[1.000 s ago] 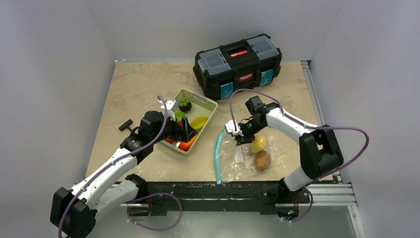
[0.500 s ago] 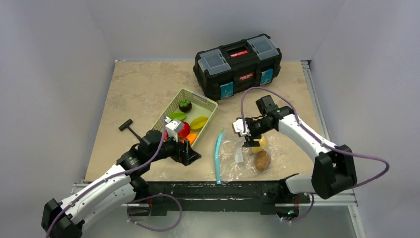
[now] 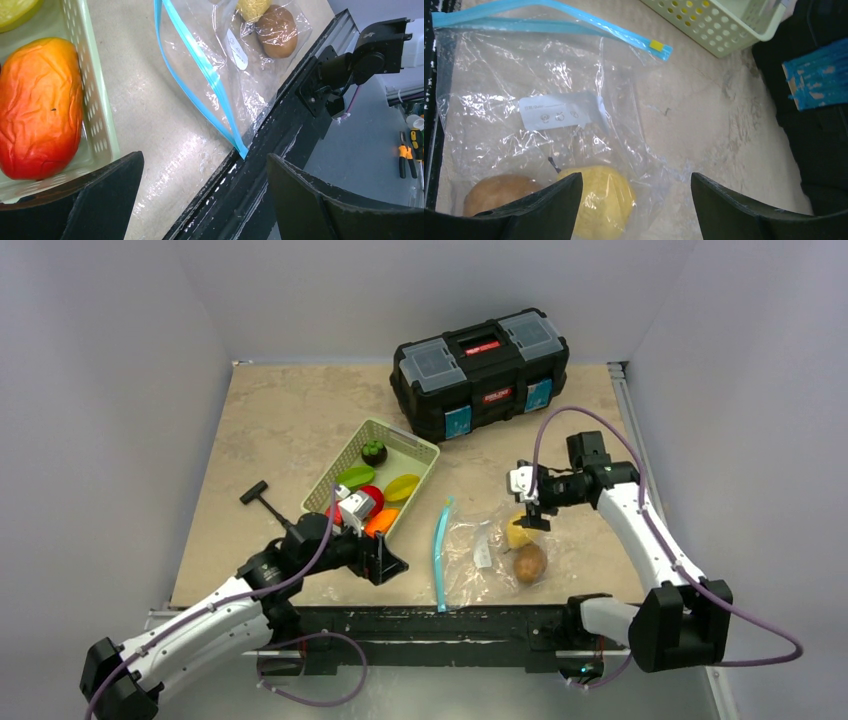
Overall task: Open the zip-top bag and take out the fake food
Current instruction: Place the fake fruit in the bin, then pick up the fake fruit from the zipper food storage bag.
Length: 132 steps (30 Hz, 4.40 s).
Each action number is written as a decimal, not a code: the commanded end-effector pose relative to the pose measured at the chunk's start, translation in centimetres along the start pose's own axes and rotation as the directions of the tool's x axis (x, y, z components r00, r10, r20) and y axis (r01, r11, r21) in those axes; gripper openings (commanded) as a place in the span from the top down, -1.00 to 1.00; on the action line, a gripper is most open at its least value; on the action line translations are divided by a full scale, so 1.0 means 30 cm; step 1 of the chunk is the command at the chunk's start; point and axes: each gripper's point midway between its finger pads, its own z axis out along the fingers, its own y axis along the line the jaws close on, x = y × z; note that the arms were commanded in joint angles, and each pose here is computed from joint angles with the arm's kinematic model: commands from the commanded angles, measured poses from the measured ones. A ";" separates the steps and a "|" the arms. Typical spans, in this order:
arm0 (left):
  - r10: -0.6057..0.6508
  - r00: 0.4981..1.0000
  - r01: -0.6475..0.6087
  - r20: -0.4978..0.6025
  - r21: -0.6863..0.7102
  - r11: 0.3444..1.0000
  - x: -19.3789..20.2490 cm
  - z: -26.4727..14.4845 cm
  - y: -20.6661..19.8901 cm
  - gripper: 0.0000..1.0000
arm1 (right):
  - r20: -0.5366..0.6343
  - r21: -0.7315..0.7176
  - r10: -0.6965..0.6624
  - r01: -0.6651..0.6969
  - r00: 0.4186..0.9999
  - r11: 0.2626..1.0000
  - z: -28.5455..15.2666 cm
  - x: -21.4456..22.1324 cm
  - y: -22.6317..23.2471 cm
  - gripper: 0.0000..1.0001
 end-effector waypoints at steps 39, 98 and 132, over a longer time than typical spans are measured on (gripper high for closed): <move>-0.010 1.000 0.009 0.011 0.069 0.998 0.013 0.042 -0.022 -0.71 | -0.270 -0.094 0.076 -0.105 0.960 0.990 0.073 0.313 0.106 -0.10; 0.007 0.999 -0.003 -0.052 0.070 0.998 0.052 0.095 -0.011 -0.32 | -0.205 -0.219 -0.242 0.196 0.948 0.956 0.237 0.108 -0.059 -0.48; 0.128 0.992 -0.124 -0.020 0.137 0.983 0.069 0.091 -0.039 -0.39 | -0.207 -0.360 -0.237 0.151 0.949 0.921 0.282 0.183 0.103 0.76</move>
